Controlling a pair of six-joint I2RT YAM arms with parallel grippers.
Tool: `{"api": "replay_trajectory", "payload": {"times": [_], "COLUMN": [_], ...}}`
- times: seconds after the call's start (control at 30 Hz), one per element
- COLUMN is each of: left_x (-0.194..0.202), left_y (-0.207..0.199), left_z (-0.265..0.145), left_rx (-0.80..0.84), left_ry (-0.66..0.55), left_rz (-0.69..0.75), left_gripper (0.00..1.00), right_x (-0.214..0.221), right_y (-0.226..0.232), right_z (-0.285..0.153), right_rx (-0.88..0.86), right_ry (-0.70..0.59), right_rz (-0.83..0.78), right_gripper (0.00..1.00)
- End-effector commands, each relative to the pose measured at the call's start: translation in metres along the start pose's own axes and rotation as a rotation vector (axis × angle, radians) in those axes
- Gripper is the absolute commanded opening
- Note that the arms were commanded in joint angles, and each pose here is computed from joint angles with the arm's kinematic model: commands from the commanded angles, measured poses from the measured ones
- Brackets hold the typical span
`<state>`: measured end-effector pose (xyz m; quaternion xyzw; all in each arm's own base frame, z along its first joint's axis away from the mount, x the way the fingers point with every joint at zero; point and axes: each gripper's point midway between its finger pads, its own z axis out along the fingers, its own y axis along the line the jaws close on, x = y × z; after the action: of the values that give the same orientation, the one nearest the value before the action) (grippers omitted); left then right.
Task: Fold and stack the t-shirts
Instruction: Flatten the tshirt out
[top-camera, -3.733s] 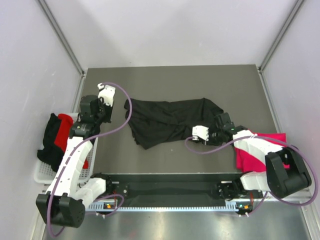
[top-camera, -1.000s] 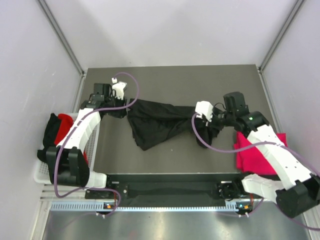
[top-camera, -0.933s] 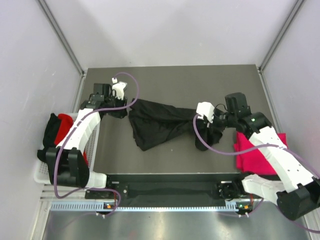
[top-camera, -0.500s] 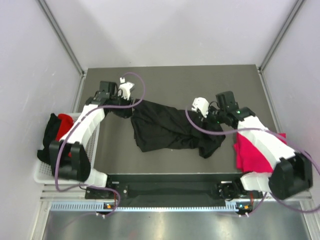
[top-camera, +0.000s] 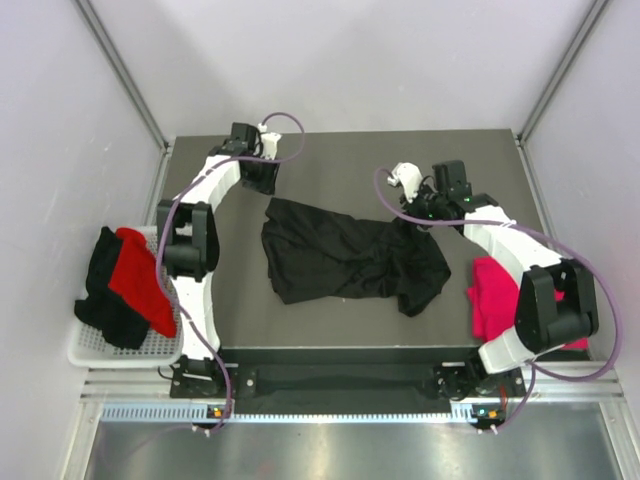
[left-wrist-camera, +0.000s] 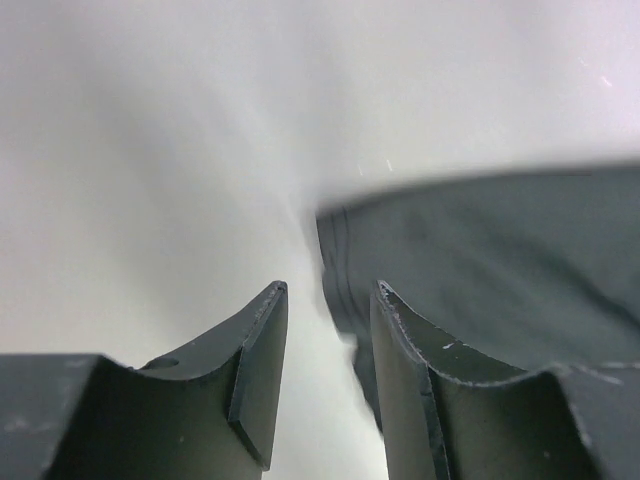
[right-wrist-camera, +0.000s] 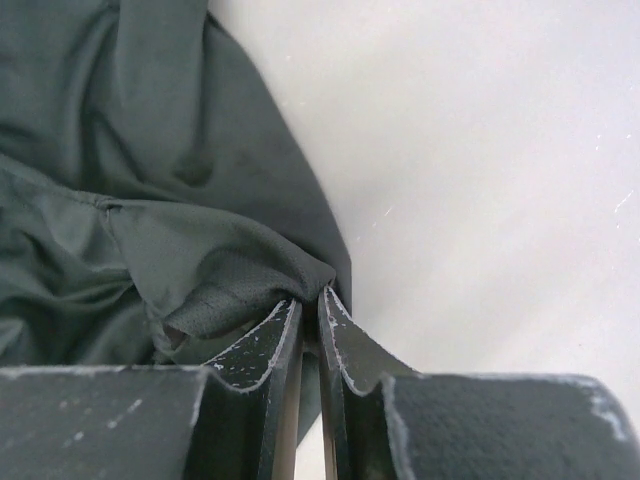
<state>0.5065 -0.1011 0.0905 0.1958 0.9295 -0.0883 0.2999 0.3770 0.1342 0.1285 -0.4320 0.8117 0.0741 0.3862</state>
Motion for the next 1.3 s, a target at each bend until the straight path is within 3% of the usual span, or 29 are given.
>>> {"api": "replay_trajectory", "payload": {"times": [0.0,0.3,0.43,0.57,0.6,0.73,0.77,0.8,0.9,0.93,1.27], "left_x": [-0.008,0.014,0.018,0.014,0.013,-0.022,-0.014,-0.039,-0.042,-0.053,-0.048], "left_y": [0.001,-0.001,-0.003,-0.011,-0.012,-0.015,-0.018,-0.019,-0.027,-0.036,-0.072], "left_z": [0.015,0.046,0.051,0.049,0.046,-0.017,-0.027,-0.067,-0.110,-0.145,-0.279], "left_rx": [0.019,0.053,0.067,0.116,0.118,0.080,0.077,0.044,0.026,0.023,0.022], "left_ry": [0.016,0.086,0.095,0.094,0.091,-0.046,-0.046,-0.157,-0.246,-0.316,-0.503], "left_rz": [-0.035,-0.056,-0.055,-0.057,-0.064,-0.021,-0.015,0.029,0.071,0.095,0.135], "left_gripper": [0.44,0.40,0.33,0.00,0.00,0.00,0.00,0.00,0.00,0.00,0.00], "right_x": [-0.027,-0.016,-0.011,-0.007,-0.011,-0.023,-0.025,-0.035,-0.052,-0.054,-0.076], "right_y": [-0.016,-0.021,-0.022,-0.018,-0.019,-0.025,-0.027,-0.031,-0.041,-0.044,-0.007], "right_z": [0.000,0.007,0.010,0.009,0.004,-0.023,-0.032,-0.049,-0.089,-0.098,-0.188], "right_rx": [0.028,0.022,0.020,0.015,0.021,0.072,0.086,0.123,0.198,0.223,0.264], "right_ry": [-0.078,-0.065,-0.056,-0.049,-0.059,-0.090,-0.094,-0.124,-0.190,-0.203,-0.357], "right_rz": [0.005,0.031,0.038,0.046,0.043,0.023,0.013,0.000,-0.027,-0.035,-0.094], "right_gripper": [0.11,0.11,0.11,0.11,0.11,0.10,0.10,0.10,0.09,0.09,0.09]}}
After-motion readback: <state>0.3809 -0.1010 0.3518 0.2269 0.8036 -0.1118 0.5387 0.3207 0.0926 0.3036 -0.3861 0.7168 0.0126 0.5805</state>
